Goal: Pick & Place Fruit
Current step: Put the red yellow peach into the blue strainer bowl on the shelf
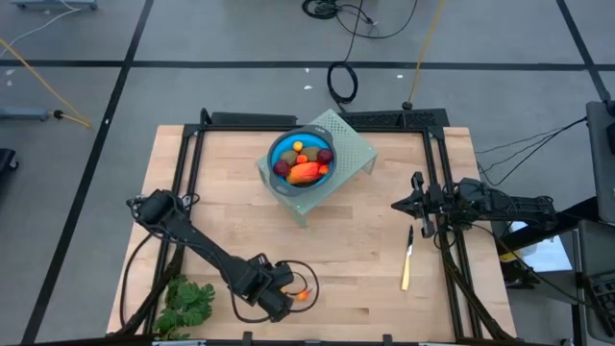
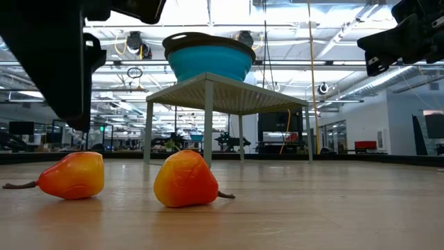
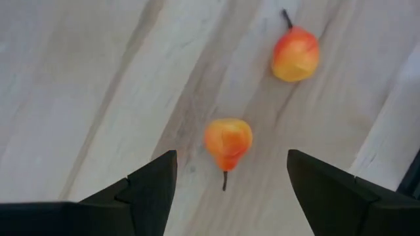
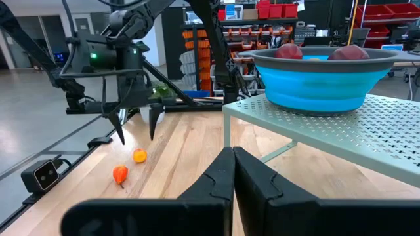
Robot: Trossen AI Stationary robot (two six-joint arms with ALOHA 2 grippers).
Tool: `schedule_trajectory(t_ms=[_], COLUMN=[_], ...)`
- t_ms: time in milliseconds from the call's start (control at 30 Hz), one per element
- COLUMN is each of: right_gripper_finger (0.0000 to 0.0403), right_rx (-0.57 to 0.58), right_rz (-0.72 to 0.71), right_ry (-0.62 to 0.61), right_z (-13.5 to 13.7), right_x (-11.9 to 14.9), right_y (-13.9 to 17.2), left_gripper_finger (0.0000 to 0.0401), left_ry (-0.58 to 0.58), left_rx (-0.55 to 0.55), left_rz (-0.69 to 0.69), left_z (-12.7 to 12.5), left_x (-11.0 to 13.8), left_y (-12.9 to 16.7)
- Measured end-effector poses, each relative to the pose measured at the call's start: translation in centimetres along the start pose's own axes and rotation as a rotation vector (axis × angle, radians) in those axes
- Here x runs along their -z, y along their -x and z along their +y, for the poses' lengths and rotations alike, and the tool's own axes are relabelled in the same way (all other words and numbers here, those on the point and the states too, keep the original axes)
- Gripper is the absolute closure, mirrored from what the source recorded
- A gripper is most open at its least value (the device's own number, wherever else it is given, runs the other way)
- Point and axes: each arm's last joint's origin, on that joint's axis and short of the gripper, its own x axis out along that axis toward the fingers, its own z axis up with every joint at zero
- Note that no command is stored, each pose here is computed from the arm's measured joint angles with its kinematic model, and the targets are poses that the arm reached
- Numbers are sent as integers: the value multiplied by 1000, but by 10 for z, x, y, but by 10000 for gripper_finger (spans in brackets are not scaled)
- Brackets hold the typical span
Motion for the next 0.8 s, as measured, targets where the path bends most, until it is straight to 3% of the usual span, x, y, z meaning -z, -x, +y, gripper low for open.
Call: schedule_trajectory(t_ms=[300,800], right_gripper_finger=[403,403], right_rx=[0,0], right_rz=[0,0], right_ry=[17,19], right_z=[0,0], right_x=[0,0], right_y=[0,0], left_gripper_finger=[112,112], left_ry=[-90,-77], left_rx=[73,32], left_rz=[-47,-63], left_z=[1,6], left_x=[6,8], left_y=[-18,-31])
